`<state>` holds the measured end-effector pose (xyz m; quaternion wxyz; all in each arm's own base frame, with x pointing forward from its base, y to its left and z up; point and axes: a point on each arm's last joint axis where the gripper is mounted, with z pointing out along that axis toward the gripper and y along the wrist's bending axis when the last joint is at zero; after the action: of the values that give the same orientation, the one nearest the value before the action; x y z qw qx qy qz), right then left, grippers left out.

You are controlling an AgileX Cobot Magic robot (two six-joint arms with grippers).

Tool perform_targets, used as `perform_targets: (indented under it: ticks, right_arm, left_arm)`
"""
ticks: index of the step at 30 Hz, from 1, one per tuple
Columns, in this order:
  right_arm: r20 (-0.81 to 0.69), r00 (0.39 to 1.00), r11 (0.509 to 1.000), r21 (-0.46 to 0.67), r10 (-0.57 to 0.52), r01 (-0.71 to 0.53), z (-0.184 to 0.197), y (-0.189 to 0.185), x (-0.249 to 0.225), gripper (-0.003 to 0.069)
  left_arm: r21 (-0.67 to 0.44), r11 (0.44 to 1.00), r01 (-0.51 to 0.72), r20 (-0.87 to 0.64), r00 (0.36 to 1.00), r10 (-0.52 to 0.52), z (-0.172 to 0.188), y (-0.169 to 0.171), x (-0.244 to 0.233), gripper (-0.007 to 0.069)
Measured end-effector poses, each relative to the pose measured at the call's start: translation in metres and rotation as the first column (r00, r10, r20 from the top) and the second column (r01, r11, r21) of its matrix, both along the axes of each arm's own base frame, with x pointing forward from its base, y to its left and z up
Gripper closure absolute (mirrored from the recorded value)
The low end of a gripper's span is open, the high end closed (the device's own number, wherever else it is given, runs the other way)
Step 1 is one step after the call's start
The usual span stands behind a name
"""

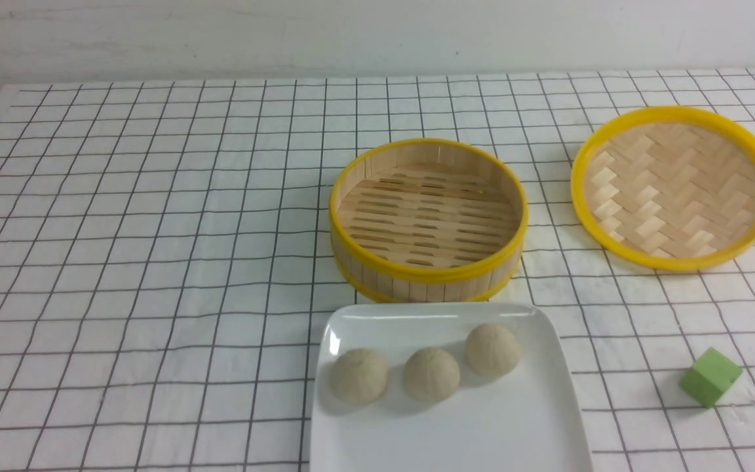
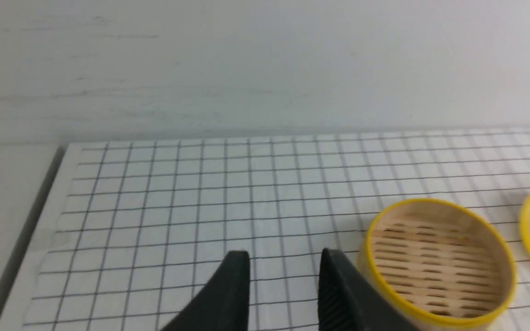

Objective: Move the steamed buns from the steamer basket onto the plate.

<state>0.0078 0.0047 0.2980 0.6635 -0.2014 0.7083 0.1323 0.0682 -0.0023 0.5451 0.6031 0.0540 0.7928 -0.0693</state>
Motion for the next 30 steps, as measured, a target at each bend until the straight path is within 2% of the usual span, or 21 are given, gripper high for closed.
perform_targets:
  ticks: [5,8,10,15,18,23,30]
  right_arm:
    - [-0.002,1.0,1.0,0.0,0.001,-0.001,0.0,0.0,0.0,0.0165]
    - [-0.002,1.0,1.0,0.0,0.001,-0.001,0.0,0.0,0.0,0.0165]
    - [-0.002,1.0,1.0,0.0,0.001,-0.001,0.0,0.0,0.0,0.0165]
    - [-0.002,1.0,1.0,0.0,0.001,-0.001,0.0,0.0,0.0,0.0165]
    - [-0.002,1.0,1.0,0.0,0.001,-0.001,0.0,0.0,0.0,0.0165]
    - [-0.002,1.0,1.0,0.0,0.001,-0.001,0.0,0.0,0.0,0.0165]
    - [-0.002,1.0,1.0,0.0,0.001,-0.001,0.0,0.0,0.0,0.0165]
  left_arm:
    - [-0.039,0.997,0.061,0.096,0.994,-0.057,-0.007,0.034,-0.052,0.0385]
    - [-0.053,0.997,0.058,0.09,0.995,-0.054,-0.021,0.041,-0.062,0.0385]
    - [-0.063,0.996,0.056,0.06,0.997,-0.052,-0.043,0.045,-0.068,0.0385]
    - [-0.017,0.996,0.087,-0.063,0.994,-0.088,-0.107,0.038,-0.065,0.0385]
    - [-0.022,0.992,0.124,-0.074,0.989,-0.125,-0.132,0.032,-0.062,0.0385]
    - [-0.092,0.969,0.23,-0.065,0.969,-0.236,-0.192,0.014,-0.056,0.0385]
    - [-0.169,0.943,0.288,-0.086,0.948,-0.305,-0.243,0.002,-0.053,0.0385]
